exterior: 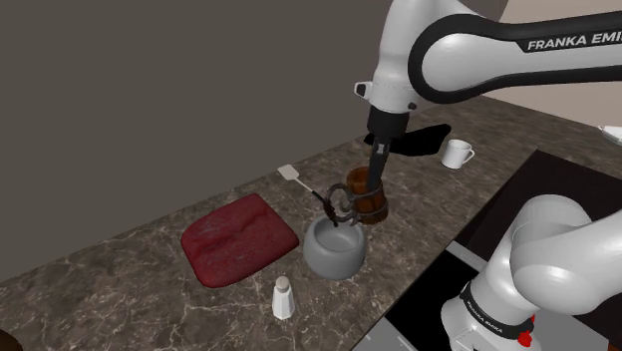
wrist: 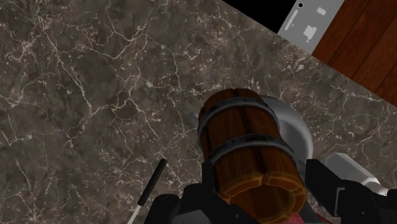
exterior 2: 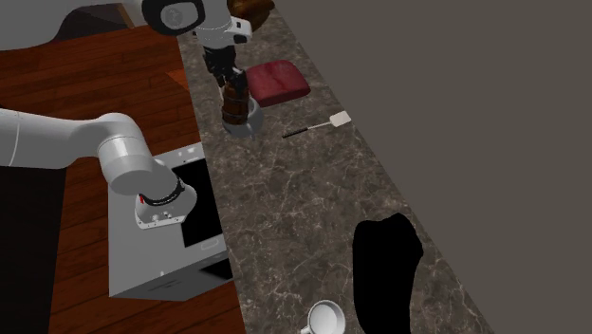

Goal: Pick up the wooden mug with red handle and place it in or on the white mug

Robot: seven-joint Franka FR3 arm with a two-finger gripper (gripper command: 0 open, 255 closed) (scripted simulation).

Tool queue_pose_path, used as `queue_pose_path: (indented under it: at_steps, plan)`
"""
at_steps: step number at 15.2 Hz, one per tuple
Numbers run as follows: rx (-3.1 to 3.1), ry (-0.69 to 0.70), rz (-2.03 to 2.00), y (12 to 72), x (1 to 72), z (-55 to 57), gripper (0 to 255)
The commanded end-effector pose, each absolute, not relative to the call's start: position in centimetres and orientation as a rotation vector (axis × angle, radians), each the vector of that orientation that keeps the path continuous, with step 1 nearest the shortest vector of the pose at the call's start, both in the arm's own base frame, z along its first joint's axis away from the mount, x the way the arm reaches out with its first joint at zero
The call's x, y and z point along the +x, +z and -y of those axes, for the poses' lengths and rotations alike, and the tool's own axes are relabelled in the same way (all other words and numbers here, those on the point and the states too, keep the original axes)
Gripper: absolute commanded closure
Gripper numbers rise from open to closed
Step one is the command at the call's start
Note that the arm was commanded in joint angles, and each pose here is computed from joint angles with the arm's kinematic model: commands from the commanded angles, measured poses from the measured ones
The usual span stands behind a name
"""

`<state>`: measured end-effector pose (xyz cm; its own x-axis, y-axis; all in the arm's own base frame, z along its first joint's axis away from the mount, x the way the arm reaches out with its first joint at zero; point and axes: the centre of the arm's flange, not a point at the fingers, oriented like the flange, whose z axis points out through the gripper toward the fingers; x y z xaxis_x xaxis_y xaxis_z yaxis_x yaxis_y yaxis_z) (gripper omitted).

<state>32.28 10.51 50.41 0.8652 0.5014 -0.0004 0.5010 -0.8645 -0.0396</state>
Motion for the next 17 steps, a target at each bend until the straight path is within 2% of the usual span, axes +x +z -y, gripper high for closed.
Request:
queue_pose_path:
  at_steps: [1, 5, 12, 13, 17]
  plan:
    - [-2.997, 0.014, 0.806, 49.3, 32.2, -10.5, 255]
    - [-2.997, 0.014, 0.806, 47.3, 32.2, -10.5, 255]
    - [-2.997, 0.014, 0.806, 47.3, 32.2, -10.5, 255]
    - [-2.997, 0.014, 0.806, 47.2, 32.3, -10.5, 0]
    - [-2.997, 0.015, 0.805, 47.3, 32.3, -10.5, 0]
